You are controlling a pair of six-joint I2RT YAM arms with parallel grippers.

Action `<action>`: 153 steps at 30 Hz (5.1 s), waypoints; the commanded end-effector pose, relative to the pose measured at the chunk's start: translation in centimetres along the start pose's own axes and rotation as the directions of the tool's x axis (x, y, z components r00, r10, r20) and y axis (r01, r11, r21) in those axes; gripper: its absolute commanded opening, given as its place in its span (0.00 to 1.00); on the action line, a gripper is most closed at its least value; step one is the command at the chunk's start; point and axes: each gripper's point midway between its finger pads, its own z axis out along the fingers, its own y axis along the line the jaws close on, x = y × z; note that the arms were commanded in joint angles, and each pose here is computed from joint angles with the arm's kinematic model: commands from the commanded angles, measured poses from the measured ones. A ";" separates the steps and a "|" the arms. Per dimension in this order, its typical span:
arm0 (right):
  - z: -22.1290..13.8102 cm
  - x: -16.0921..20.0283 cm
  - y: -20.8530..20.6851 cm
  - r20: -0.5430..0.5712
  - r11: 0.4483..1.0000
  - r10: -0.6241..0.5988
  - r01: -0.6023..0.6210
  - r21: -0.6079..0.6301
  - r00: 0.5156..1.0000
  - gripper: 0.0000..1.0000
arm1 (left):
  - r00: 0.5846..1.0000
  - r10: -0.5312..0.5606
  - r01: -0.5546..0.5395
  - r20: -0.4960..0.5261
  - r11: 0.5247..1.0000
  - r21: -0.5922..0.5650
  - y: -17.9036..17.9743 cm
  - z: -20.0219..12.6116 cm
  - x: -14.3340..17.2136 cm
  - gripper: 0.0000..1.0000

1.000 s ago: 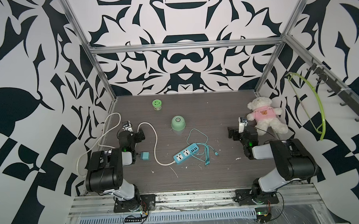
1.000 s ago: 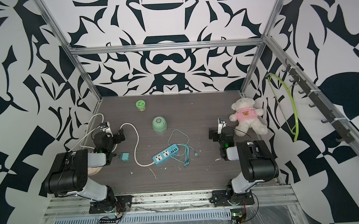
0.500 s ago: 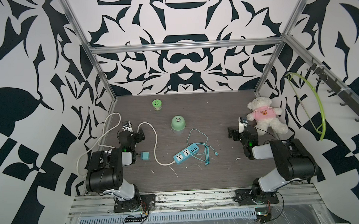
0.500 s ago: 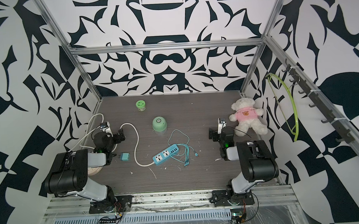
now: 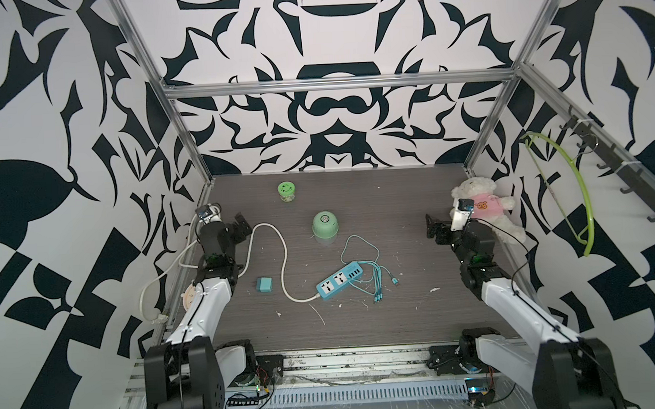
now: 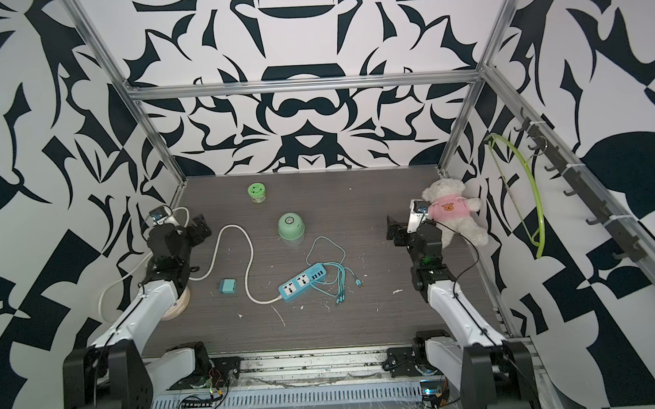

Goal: Charge the cordless meat grinders
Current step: Pick up the plug from the center of the board, then insert the plug into the socket.

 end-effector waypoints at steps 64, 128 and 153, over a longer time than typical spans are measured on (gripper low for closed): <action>-4.6 12.5 39.7 -0.712 0.644 -0.002 -0.544 -0.538 0.702 0.74 | 0.134 -0.817 0.619 -0.560 0.511 -0.597 -11.8 -11.0 19.5 0.34; -7.8 15.0 32.0 -0.114 0.273 -0.860 0.261 -0.926 0.497 0.00 | 0.432 -0.821 0.621 -0.372 0.571 -0.537 -4.3 -11.1 18.5 0.83; -6.8 16.9 34.6 0.421 -0.428 -0.903 0.241 -0.871 -0.084 0.00 | 0.500 -0.828 0.629 -0.254 0.549 -0.551 1.2 -14.0 18.6 0.83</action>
